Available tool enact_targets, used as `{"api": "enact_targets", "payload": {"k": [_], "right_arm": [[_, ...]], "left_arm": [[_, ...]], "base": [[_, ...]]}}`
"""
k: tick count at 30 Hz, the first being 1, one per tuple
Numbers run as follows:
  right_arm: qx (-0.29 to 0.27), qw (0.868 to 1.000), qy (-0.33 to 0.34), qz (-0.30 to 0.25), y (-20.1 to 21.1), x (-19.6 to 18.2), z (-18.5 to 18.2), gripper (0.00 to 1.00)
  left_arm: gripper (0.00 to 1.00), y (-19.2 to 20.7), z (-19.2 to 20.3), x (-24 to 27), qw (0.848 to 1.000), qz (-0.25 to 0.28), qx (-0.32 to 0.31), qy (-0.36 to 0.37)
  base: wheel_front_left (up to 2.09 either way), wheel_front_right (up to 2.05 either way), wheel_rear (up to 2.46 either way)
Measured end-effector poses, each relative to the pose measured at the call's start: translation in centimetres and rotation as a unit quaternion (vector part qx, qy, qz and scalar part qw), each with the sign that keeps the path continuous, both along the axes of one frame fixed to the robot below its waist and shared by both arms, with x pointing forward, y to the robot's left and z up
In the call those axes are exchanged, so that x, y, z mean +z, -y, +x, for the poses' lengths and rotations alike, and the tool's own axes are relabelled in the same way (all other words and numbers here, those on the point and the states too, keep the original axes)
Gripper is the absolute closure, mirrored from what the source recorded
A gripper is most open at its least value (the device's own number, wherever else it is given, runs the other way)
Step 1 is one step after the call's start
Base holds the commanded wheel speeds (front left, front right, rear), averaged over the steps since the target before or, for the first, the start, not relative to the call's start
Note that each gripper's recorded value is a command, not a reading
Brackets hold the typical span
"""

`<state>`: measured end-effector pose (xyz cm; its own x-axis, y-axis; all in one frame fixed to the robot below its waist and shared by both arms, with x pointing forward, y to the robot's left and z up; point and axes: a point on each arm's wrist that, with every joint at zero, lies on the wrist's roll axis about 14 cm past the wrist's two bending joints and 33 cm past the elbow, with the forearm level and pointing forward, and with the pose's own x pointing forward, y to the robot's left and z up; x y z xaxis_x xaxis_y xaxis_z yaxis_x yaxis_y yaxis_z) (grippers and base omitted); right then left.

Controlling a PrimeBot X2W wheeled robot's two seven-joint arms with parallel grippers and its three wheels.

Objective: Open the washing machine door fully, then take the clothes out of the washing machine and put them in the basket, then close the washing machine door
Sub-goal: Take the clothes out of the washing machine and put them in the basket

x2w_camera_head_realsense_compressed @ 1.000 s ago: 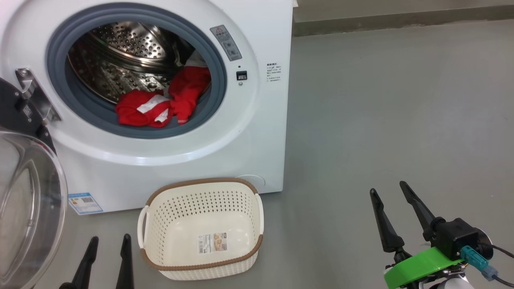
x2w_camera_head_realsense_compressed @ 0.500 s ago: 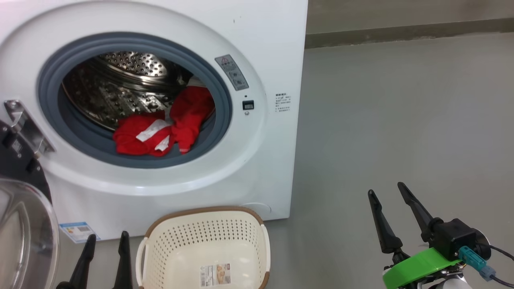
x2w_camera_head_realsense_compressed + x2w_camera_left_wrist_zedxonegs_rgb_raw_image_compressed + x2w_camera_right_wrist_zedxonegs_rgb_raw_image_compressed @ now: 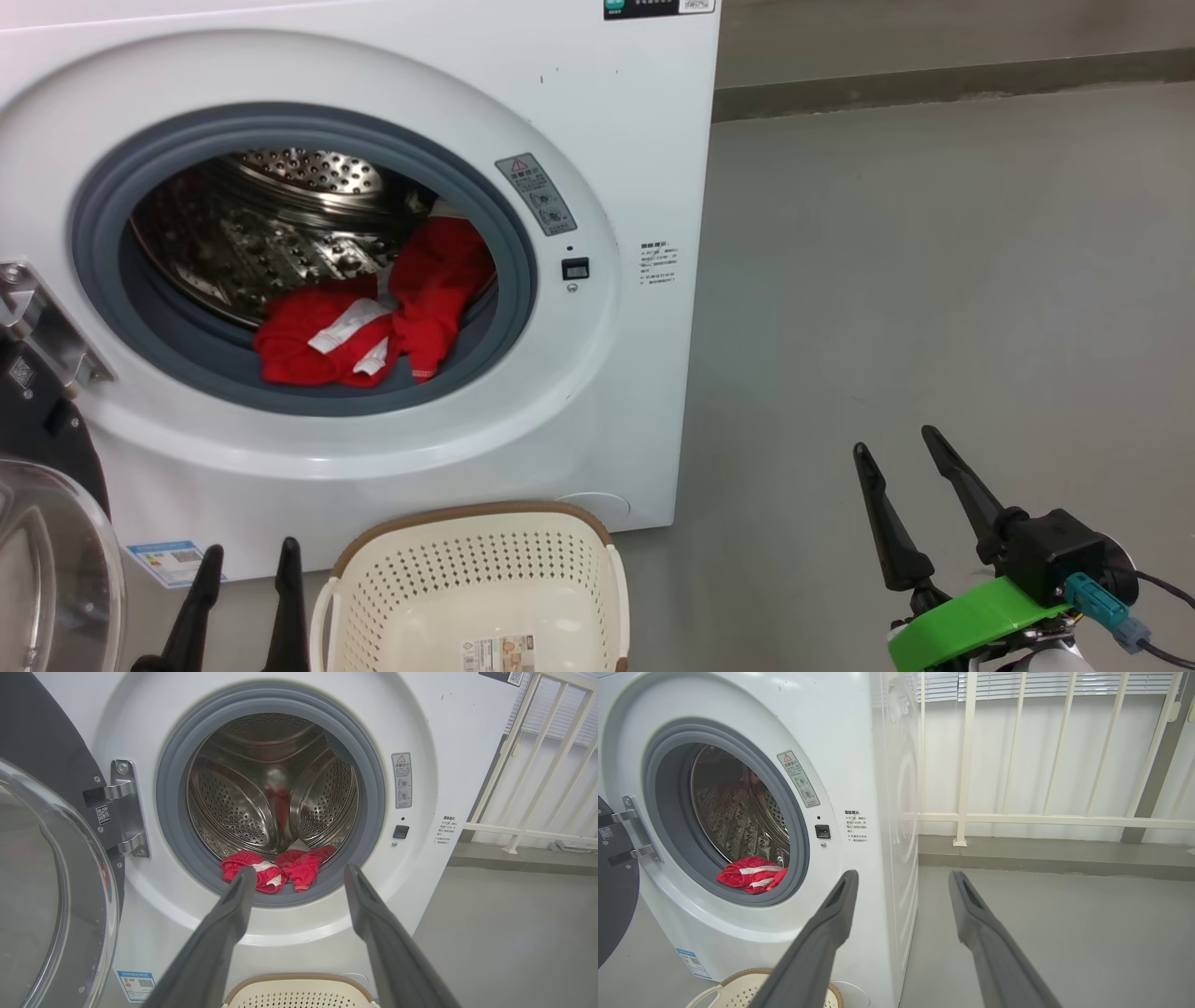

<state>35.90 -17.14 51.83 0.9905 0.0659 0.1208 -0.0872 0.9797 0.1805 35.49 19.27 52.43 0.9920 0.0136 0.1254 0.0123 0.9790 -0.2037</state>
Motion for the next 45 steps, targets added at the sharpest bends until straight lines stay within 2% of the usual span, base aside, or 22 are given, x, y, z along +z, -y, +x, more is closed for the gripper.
{"api": "enact_targets", "payload": {"k": [26,36,45], "right_arm": [[0.019,1.000,-0.010,-0.001,-1.2,-0.6,0.3,0.00],[0.024,0.999,-0.029,-0.003,-1.5,-1.9,1.2,0.00],[0.035,0.999,-0.038,-0.005,-2.0,-2.7,3.9,0.00]], "left_arm": [[0.00,-0.7,-0.1,0.0,1.000,-0.015,0.016,0.000],[0.00,-0.4,2.7,0.7,1.000,-0.017,0.013,0.011],[0.00,-0.1,6.9,0.7,1.000,-0.020,0.011,0.013]], "base": [[0.00,0.00,0.00],[0.00,0.00,0.00],[0.00,0.00,0.00]]}}
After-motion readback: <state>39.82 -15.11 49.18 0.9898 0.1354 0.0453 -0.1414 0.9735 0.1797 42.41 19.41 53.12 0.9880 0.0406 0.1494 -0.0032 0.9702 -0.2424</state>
